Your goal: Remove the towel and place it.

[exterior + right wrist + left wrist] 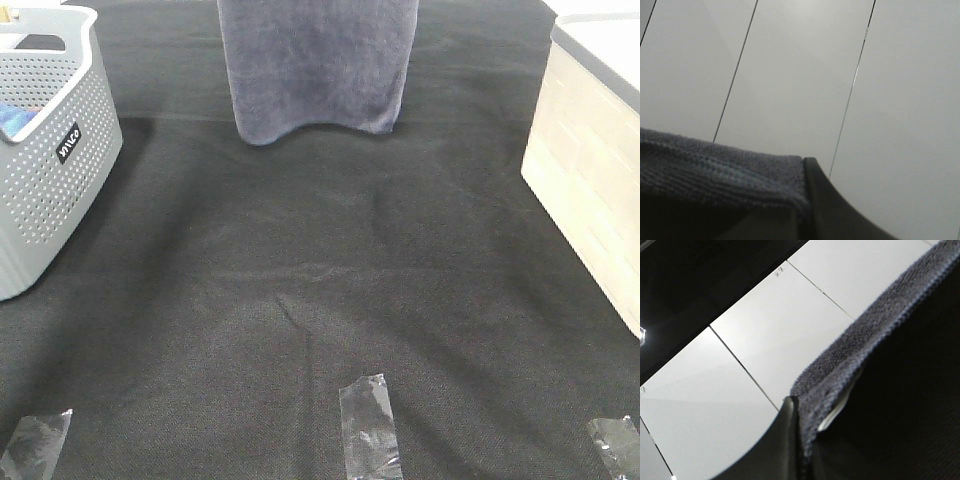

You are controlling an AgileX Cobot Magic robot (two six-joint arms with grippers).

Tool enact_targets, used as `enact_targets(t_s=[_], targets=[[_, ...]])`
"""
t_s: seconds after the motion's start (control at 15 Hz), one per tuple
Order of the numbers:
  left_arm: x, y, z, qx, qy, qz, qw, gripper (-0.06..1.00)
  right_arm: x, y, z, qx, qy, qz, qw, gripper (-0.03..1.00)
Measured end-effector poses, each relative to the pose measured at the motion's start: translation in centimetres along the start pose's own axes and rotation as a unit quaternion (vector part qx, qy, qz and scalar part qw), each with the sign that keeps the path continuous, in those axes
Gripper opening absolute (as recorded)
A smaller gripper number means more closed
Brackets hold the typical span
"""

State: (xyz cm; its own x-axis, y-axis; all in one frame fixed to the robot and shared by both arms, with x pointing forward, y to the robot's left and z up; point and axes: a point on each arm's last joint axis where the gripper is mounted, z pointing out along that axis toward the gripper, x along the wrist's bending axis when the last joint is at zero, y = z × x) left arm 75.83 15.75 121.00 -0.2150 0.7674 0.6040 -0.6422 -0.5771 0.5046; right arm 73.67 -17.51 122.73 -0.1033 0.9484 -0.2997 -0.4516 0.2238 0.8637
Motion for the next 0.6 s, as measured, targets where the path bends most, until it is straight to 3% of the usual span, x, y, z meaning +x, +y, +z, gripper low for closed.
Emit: enact_targets(t_s=[0.6], targets=[[-0.15,-0.25,0.01,0.015,-0.01,-0.008,1.0,0.0,0.13,-0.38,0.05,0.013,0.004,0.001,1.0,0.02]])
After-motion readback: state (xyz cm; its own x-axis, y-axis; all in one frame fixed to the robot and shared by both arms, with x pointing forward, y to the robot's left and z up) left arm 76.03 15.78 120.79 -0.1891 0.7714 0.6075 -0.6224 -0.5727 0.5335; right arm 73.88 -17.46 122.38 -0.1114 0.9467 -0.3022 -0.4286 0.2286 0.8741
